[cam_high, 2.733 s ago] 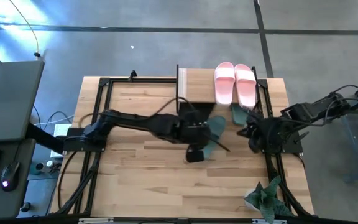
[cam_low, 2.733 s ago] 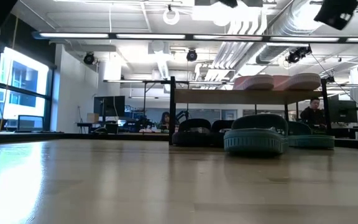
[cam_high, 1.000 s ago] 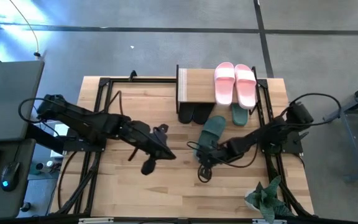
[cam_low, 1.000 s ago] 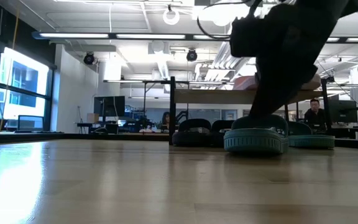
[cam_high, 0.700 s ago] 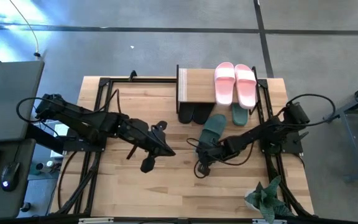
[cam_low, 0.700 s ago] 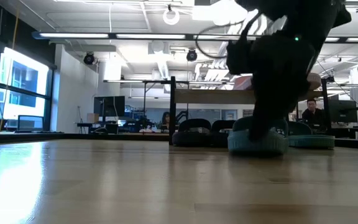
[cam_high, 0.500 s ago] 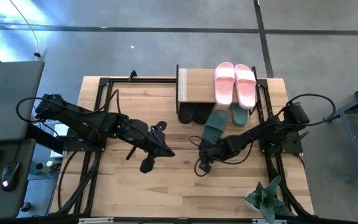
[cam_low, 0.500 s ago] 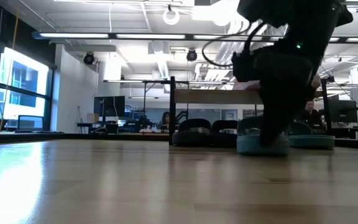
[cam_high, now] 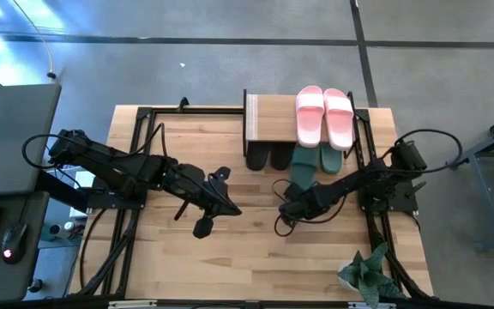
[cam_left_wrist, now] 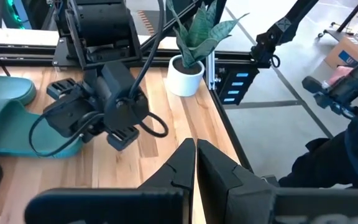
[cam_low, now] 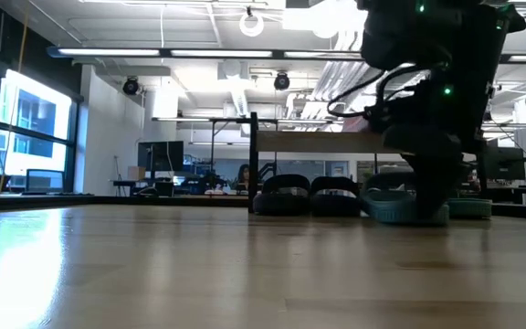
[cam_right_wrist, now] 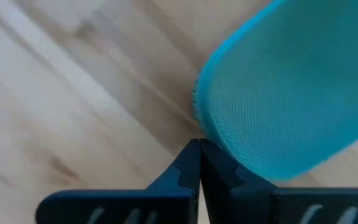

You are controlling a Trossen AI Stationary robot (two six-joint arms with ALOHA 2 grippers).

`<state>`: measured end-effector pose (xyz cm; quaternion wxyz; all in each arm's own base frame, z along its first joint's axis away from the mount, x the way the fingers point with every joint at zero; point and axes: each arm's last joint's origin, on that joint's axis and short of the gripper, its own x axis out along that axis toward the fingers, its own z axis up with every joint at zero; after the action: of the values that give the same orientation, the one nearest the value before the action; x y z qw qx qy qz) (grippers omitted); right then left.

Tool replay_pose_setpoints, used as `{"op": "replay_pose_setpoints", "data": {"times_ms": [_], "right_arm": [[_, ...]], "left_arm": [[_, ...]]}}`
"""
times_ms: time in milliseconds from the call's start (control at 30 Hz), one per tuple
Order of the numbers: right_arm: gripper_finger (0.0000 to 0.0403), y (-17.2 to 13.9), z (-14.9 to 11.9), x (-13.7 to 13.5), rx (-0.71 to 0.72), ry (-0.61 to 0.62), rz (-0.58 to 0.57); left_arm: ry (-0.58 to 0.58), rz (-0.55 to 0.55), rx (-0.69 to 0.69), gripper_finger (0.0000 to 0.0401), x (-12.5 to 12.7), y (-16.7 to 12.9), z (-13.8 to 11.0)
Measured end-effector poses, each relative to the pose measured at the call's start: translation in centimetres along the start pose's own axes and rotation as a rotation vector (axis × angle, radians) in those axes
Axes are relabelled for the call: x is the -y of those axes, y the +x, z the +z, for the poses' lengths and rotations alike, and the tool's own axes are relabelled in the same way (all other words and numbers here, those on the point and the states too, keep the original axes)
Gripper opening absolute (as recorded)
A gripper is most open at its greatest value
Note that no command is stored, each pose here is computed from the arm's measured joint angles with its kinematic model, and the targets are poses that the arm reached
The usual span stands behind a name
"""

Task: Pick and place slides into the shelf
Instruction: Put the green slide under the shelf

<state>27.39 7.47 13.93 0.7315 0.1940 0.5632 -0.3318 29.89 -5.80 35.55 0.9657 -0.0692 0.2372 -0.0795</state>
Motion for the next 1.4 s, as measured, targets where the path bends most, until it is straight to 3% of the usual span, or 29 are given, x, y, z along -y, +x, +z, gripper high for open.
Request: {"op": "replay_pose_setpoints", "data": {"times_ms": [1000, 1400], "right_arm": [[0.0000, 1.2, 2.7, 4.4, -0.109, 0.264, -0.221], [0.0000, 1.9, 4.4, 5.9, -0.149, 0.318, -0.210]], "left_arm": [[0.053, 0.000, 0.000, 0.0005, 0.0, 0.0, 0.0], [0.053, 0.000, -0.001, 0.0005, 0.0, 0.0, 0.0]]}}
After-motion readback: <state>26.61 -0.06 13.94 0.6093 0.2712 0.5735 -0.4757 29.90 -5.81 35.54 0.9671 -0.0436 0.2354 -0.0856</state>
